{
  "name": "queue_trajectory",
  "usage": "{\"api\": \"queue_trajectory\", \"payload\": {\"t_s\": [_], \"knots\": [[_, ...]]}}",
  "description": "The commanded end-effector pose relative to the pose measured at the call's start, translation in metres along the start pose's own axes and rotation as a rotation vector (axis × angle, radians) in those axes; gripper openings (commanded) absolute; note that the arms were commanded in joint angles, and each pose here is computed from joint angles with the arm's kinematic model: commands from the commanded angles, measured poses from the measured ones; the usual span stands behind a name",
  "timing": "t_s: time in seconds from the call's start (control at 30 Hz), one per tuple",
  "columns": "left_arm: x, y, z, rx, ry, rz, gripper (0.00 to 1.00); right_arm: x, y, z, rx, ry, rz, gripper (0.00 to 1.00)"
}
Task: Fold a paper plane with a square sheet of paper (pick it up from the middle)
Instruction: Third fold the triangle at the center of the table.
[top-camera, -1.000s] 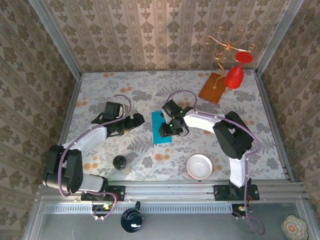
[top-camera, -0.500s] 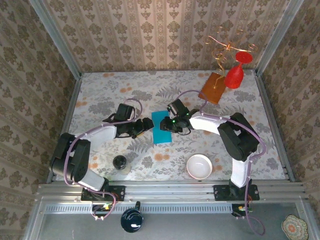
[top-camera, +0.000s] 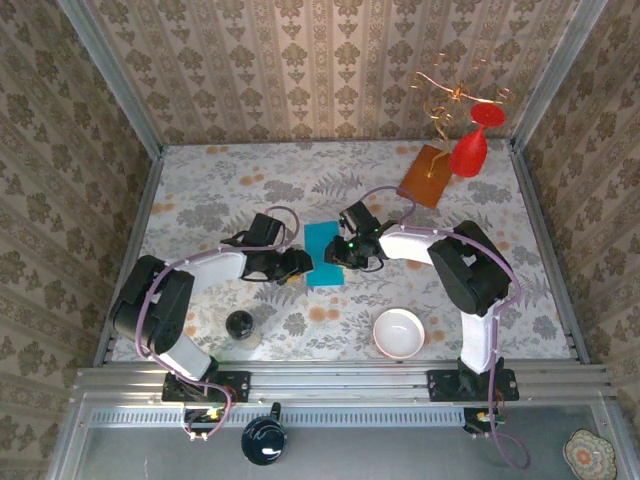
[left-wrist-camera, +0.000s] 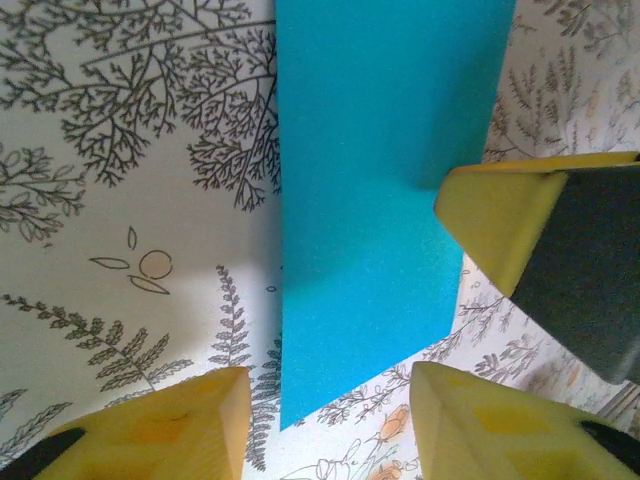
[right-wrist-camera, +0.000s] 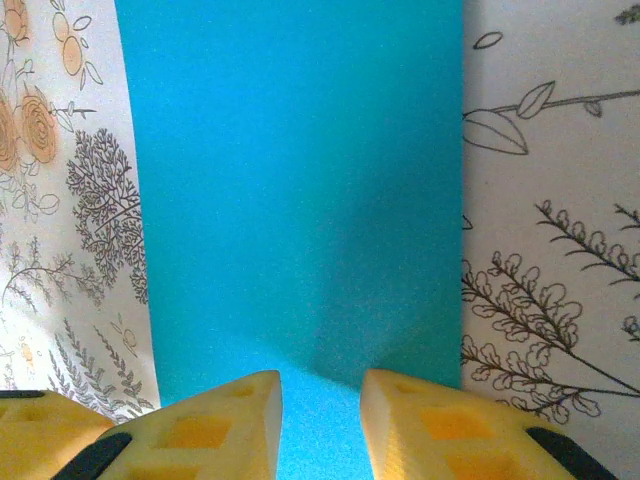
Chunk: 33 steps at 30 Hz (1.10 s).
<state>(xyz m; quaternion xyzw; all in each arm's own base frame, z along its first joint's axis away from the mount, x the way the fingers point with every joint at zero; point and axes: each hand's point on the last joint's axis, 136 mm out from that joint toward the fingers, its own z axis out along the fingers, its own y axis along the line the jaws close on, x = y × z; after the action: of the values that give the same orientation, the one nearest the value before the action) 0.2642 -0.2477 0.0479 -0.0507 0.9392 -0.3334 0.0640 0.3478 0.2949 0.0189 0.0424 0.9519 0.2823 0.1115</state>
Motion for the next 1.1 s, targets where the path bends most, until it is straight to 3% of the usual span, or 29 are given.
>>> {"api": "queue_trajectory", "payload": {"t_s": [0.0, 0.5, 1.07], "knots": [[0.001, -0.001, 0.004, -0.026, 0.021, 0.014, 0.44, 0.027, -0.041, 0.013, 0.112, 0.082, 0.052, 0.32], [-0.006, -0.006, 0.019, -0.017, 0.055, 0.033, 0.4, 0.024, -0.034, 0.011, 0.073, 0.078, 0.043, 0.32], [-0.031, -0.02, 0.026, 0.09, 0.054, 0.02, 0.36, 0.021, -0.032, 0.008, 0.066, 0.066, 0.046, 0.31]]}}
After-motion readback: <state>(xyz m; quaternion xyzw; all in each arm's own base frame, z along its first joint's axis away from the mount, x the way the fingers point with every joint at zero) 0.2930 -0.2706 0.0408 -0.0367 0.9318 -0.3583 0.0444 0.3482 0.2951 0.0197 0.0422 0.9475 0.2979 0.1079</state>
